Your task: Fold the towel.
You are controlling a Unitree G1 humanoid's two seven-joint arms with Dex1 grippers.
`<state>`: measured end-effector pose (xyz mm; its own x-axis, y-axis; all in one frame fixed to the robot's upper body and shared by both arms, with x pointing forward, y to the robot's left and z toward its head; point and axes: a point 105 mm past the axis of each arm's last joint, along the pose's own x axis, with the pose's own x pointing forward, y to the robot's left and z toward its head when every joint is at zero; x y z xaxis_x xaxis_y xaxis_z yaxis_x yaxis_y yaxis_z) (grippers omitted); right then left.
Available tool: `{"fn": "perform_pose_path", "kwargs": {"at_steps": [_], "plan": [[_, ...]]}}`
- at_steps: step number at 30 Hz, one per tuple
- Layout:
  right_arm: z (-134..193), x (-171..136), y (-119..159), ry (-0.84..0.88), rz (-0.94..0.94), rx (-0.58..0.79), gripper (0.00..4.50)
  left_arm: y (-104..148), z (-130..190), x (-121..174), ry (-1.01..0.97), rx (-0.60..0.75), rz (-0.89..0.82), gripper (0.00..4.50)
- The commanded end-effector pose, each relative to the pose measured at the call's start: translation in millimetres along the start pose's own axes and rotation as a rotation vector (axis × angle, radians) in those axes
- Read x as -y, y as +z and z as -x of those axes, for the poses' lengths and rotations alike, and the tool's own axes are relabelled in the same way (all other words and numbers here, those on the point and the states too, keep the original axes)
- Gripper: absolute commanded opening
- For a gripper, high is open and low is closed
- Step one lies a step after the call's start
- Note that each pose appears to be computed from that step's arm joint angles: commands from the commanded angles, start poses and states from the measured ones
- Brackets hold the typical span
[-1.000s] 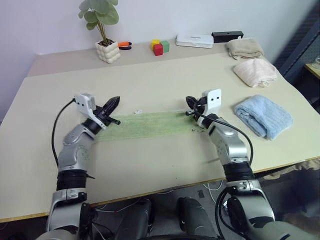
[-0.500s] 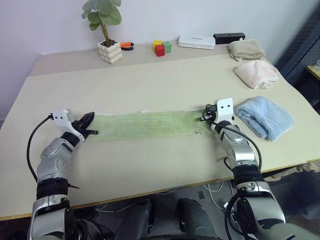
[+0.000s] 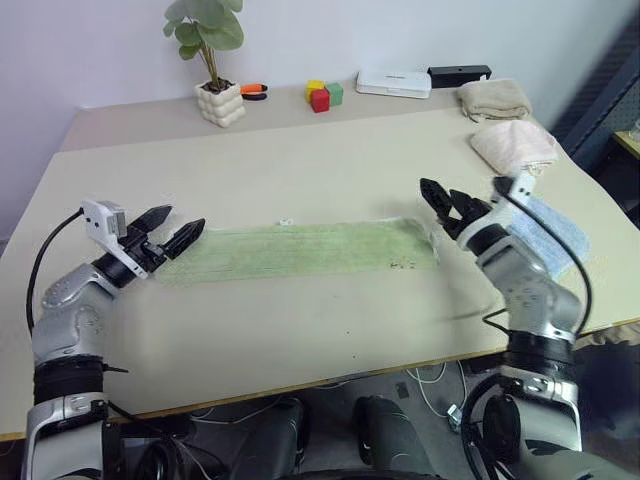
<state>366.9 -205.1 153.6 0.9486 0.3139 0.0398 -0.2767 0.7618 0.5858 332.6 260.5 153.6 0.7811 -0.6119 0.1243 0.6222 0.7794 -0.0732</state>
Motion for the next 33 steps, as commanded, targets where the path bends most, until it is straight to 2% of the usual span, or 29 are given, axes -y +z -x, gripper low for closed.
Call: {"fn": "perform_pose_path", "kwargs": {"at_steps": [1,4,9,15,19,22,24,26,29,33], "plan": [[32.0,-31.9,-4.9,0.174,-0.100,-0.079,4.49,7.1,6.2,32.7,-0.239,-0.048,-0.037,4.47],[69.8,-43.1,-13.1,0.279,-0.127,-0.191,4.49,4.9,10.7,46.5,-0.338,-0.109,-0.085,4.47],[100.6,-19.9,-36.5,0.143,-0.165,-0.324,4.49,5.4,6.6,53.3,-0.405,-0.144,-0.098,4.47],[86.1,-3.4,-51.6,-0.009,-0.282,-0.296,4.49,10.5,-2.1,61.8,-0.474,-0.149,-0.101,4.47],[73.4,-5.0,-47.6,-0.030,-0.360,-0.231,4.49,12.5,-0.2,63.5,-0.487,-0.156,-0.105,4.47],[67.9,-3.2,-53.3,-0.064,-0.362,-0.245,4.49,13.2,2.8,61.5,-0.476,-0.163,-0.119,4.47],[58.7,13.2,-59.3,-0.162,-0.363,-0.249,4.49,13.4,8.4,60.5,-0.461,-0.171,-0.123,4.47],[51.3,10.6,-58.4,-0.150,-0.392,-0.240,4.49,13.9,10.0,60.3,-0.449,-0.166,-0.122,4.47],[41.0,1.9,-58.5,-0.122,-0.431,-0.236,3.61,14.3,10.0,60.1,-0.432,-0.158,-0.130,4.50],[32.4,6.2,-64.1,-0.163,-0.449,-0.237,1.65,15.3,10.0,60.3,-0.417,-0.148,-0.138,4.50]]}}
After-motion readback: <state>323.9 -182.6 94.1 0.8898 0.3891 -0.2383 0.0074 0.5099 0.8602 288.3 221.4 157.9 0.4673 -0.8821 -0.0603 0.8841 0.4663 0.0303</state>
